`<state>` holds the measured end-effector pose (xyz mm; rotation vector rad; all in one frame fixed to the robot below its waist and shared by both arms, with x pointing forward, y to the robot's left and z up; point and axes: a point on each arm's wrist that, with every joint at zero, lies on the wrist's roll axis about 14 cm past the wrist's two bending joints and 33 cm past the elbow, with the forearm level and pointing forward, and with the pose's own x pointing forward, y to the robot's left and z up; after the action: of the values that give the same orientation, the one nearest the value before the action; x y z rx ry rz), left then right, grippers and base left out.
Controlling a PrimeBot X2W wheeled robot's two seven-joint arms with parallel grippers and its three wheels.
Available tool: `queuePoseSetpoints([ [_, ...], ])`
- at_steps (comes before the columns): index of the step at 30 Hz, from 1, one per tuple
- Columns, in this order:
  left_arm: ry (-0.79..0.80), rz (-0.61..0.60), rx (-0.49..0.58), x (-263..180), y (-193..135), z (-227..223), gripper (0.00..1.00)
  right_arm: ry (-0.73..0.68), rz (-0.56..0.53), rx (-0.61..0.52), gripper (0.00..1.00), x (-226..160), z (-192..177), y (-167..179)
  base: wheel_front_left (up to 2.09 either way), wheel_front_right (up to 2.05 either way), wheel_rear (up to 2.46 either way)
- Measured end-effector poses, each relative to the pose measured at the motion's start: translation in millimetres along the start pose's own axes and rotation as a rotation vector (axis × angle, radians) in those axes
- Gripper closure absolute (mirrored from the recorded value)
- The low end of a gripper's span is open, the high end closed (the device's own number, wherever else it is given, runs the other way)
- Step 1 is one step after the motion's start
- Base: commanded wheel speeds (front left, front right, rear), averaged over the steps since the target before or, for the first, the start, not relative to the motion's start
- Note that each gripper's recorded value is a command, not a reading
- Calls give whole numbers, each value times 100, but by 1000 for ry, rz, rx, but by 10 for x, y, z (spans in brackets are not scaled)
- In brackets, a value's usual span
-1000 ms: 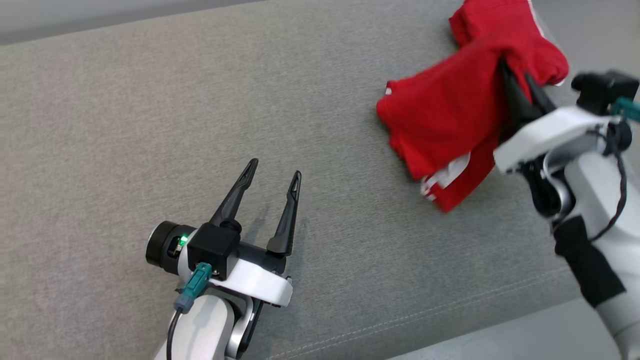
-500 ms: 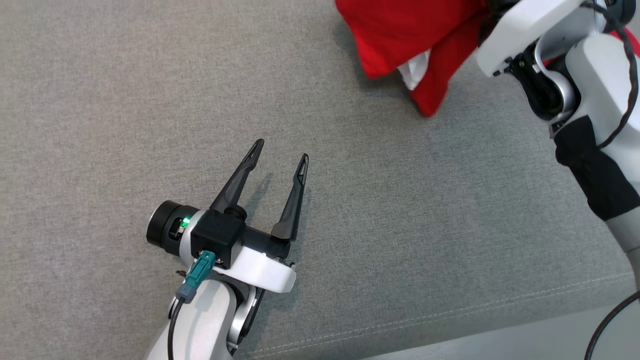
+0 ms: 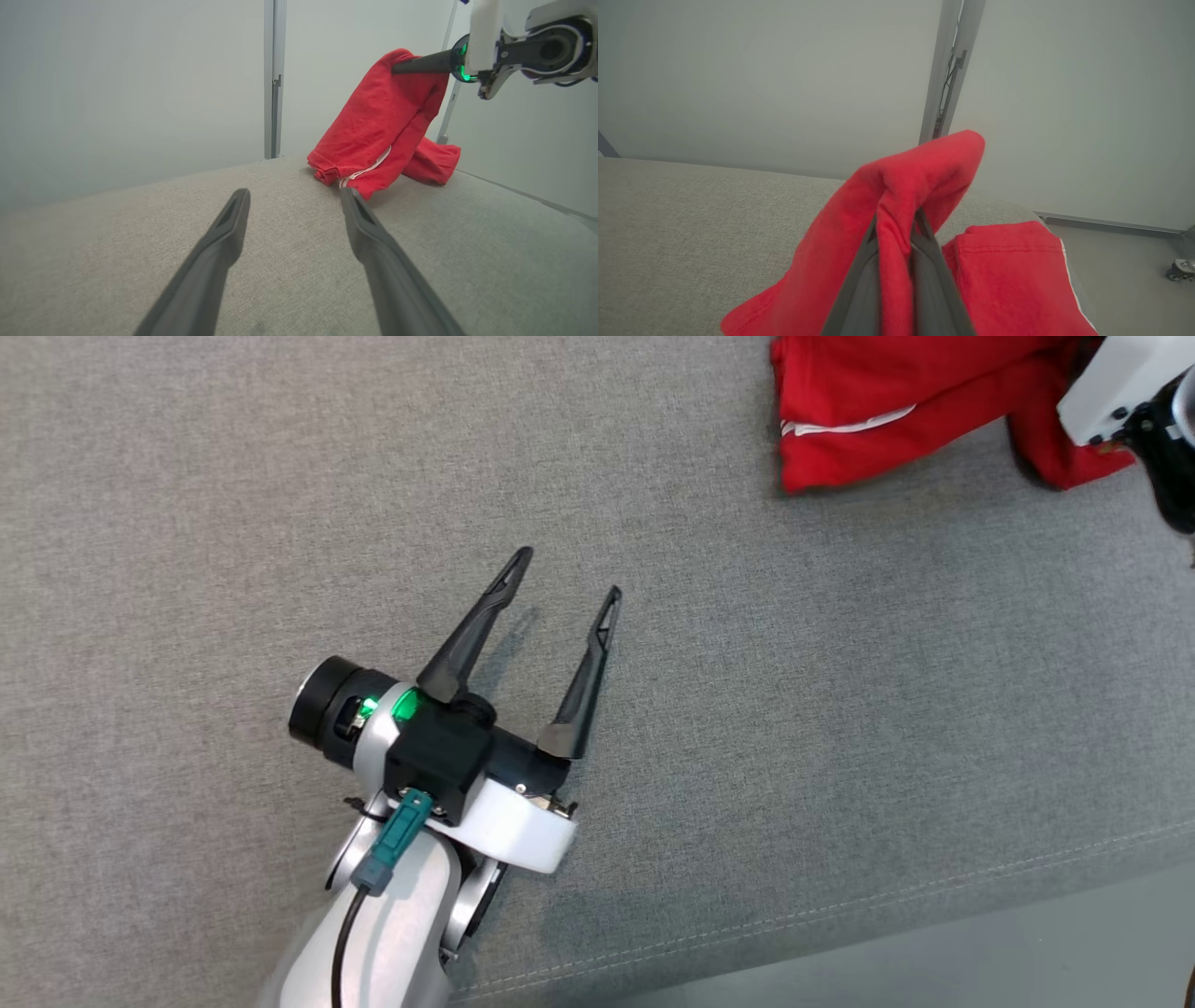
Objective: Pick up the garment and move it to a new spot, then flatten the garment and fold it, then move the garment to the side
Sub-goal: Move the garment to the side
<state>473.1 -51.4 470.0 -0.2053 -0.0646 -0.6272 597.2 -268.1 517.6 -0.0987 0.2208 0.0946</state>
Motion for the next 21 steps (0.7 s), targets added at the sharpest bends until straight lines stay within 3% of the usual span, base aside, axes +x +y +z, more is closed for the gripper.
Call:
queuePoseSetpoints([
  [10,19,-39,-9,67,-39,-87,0,37,-147,-129,100,3,-114,-623,0,0,0],
  [21,43,-10,-15,65,142,-233,0,116,-233,-277,100,131,-325,-1018,0,0,0],
])
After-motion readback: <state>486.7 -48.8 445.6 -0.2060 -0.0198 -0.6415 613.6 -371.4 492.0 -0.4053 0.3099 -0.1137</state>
